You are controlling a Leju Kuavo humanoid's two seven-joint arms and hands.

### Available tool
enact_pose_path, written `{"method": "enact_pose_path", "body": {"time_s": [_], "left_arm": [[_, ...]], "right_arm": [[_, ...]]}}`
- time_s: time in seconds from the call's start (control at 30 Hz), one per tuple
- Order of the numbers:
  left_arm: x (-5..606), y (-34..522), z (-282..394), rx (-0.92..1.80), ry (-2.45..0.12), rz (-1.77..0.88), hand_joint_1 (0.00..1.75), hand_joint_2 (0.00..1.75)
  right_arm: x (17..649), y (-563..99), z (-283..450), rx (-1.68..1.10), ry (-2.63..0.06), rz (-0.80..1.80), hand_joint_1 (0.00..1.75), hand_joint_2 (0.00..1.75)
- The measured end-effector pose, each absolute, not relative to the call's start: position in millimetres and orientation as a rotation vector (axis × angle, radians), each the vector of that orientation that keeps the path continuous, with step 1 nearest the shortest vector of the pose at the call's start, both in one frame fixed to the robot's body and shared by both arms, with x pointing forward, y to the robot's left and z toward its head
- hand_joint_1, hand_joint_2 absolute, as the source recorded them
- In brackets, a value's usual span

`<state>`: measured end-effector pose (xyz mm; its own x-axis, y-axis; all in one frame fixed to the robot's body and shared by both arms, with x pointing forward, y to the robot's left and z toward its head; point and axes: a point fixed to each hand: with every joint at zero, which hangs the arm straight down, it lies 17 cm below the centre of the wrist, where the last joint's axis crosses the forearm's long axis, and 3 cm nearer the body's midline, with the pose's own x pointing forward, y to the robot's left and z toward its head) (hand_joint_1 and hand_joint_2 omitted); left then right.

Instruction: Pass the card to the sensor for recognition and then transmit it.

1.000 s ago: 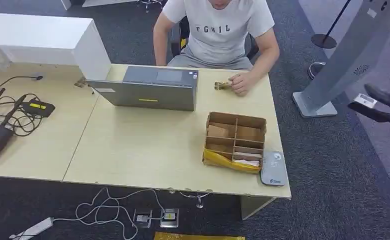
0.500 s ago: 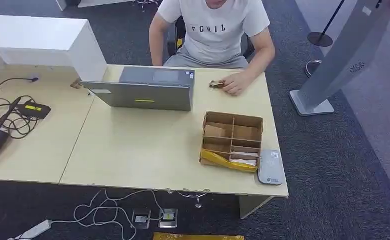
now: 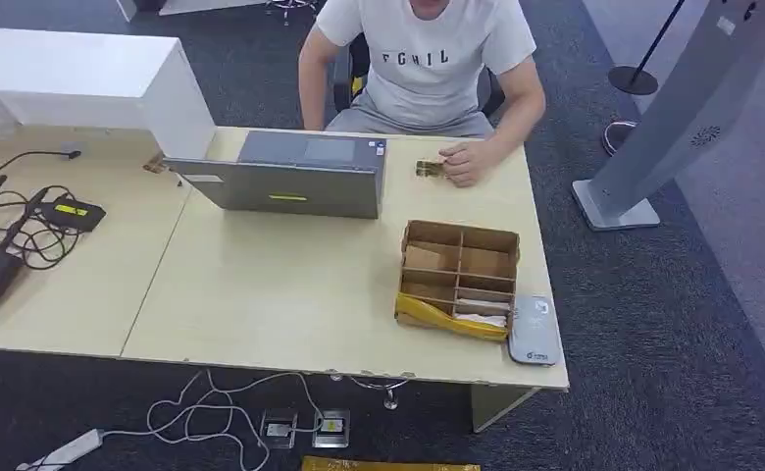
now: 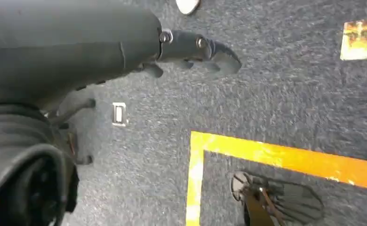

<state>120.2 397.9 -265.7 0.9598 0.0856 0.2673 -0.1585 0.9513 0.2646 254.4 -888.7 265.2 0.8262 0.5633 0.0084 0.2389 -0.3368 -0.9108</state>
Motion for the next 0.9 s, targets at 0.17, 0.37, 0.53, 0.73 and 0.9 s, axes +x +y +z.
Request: {"method": "enact_pose_path", "body": {"time_s": [0.17,0.37,0.53,0.73,0.9], "left_arm": [[119,395,-266,0.274,-0.252,0.175,0.0,0.0],[120,406,-264,0.334,-0.263,0.265,0.0,0.0],[117,406,-265,0.342,-0.248,0.32,0.0,0.0],[110,409,-266,0.345,-0.206,0.385,0.0,0.0],[111,413,-265,0.337,-0.207,0.434,0.0,0.0]], "right_arm": [[186,-888,165,-1.759,-0.474,0.083,0.0,0.0],[107,-812,-6,-1.426,-0.233,-0.35,0.0,0.0],[89,-700,-115,-1.212,-0.155,-0.386,0.0,0.0],[71,-608,-177,-1.041,-0.067,-0.479,0.0,0.0],[66,-564,-199,-0.968,-0.063,-0.531,0.0,0.0]]}}
